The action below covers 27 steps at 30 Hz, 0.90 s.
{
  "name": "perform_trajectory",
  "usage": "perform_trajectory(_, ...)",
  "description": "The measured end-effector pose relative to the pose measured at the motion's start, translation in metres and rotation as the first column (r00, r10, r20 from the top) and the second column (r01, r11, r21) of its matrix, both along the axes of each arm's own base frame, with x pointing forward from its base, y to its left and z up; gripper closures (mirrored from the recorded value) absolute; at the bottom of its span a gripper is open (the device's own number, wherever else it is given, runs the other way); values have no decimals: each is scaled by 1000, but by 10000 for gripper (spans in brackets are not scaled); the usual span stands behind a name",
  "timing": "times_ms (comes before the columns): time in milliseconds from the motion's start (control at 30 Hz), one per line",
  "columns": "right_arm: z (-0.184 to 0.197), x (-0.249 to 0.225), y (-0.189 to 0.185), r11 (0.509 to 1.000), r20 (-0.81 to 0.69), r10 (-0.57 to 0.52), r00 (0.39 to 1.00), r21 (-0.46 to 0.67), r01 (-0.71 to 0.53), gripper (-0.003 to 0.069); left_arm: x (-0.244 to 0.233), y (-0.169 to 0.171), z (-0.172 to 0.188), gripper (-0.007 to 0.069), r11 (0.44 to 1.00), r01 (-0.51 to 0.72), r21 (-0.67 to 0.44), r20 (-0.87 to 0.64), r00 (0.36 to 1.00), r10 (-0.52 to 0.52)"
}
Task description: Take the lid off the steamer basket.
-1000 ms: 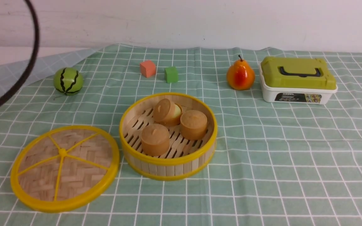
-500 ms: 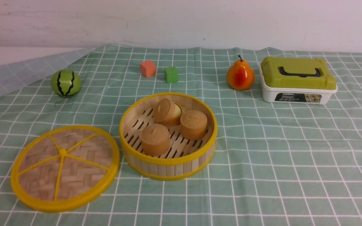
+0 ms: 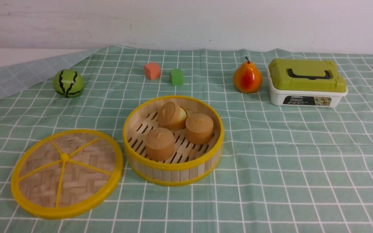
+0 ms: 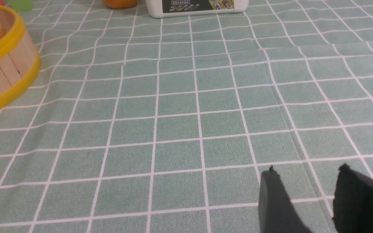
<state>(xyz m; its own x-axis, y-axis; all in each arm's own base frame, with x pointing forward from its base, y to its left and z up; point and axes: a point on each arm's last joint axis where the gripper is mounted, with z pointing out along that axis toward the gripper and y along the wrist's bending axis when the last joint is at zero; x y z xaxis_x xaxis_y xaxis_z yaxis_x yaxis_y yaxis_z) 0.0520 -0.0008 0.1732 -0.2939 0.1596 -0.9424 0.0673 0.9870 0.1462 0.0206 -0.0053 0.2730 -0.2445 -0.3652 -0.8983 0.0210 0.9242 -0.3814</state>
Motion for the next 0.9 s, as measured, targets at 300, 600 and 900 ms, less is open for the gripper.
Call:
perform_trajectory(300,0,0,0,1000,0,0,1000,0,0,418,19,3,-37,638,997,-33,67,7,999,32)
perform_trajectory(600,0,0,0,1000,0,0,1000,0,0,418,33,2,-97,638,996,-27,81,-55,998,32)
perform_trajectory(900,0,0,0,1000,0,0,1000,0,0,418,32,2,-104,638,996,-25,84,-86,996,32)
